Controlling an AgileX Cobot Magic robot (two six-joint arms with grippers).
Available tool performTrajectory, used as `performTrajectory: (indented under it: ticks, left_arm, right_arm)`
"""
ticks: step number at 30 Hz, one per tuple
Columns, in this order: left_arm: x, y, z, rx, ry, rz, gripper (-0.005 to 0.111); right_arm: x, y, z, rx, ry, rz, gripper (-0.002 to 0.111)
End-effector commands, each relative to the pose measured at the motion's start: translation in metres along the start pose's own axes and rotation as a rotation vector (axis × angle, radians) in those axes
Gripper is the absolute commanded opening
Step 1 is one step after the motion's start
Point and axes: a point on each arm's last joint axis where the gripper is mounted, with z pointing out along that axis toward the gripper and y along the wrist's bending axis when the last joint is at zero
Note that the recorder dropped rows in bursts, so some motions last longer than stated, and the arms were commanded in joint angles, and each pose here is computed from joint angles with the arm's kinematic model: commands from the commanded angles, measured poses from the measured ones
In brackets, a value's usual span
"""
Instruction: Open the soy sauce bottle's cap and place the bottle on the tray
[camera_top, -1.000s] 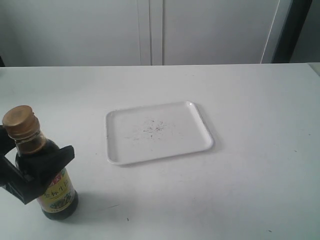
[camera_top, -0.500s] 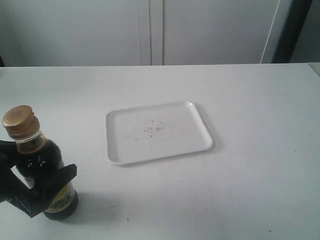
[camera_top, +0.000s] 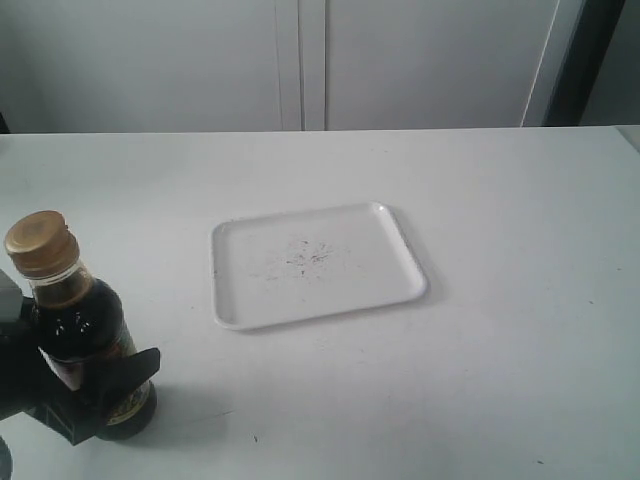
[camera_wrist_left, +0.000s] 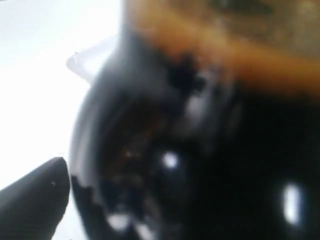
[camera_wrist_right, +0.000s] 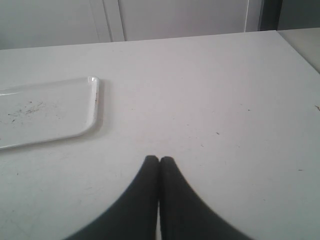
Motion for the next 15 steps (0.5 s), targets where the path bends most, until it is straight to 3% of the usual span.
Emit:
performTrajectory:
  ticks: [1,8,9,15]
  left_arm:
    - [0.0036,-0.0002,0.0018,0.012,0.015,0.002,0.083]
    - [0.0056,-0.0065,0.0016,0.084,0.031,0.086,0.006]
    - [0.0057,-0.0069,0.0015,0.088,0.032,0.103,0.0]
    - [0.0058,-0.0074,0.0015,0.095,0.031,0.147,0.0]
  right_arm:
    - [0.0006,-0.0004,0.0,0.006,-0.009,0.004,0.0]
    - [0.0006,-0.0004,0.0,0.006,-0.009,0.004,0.0]
    - [0.0006,-0.0004,0.0,0.006,-0.009,0.004,0.0]
    - [0.0005,-0.0015,0.0,0.017,-0.01,-0.037,0.0]
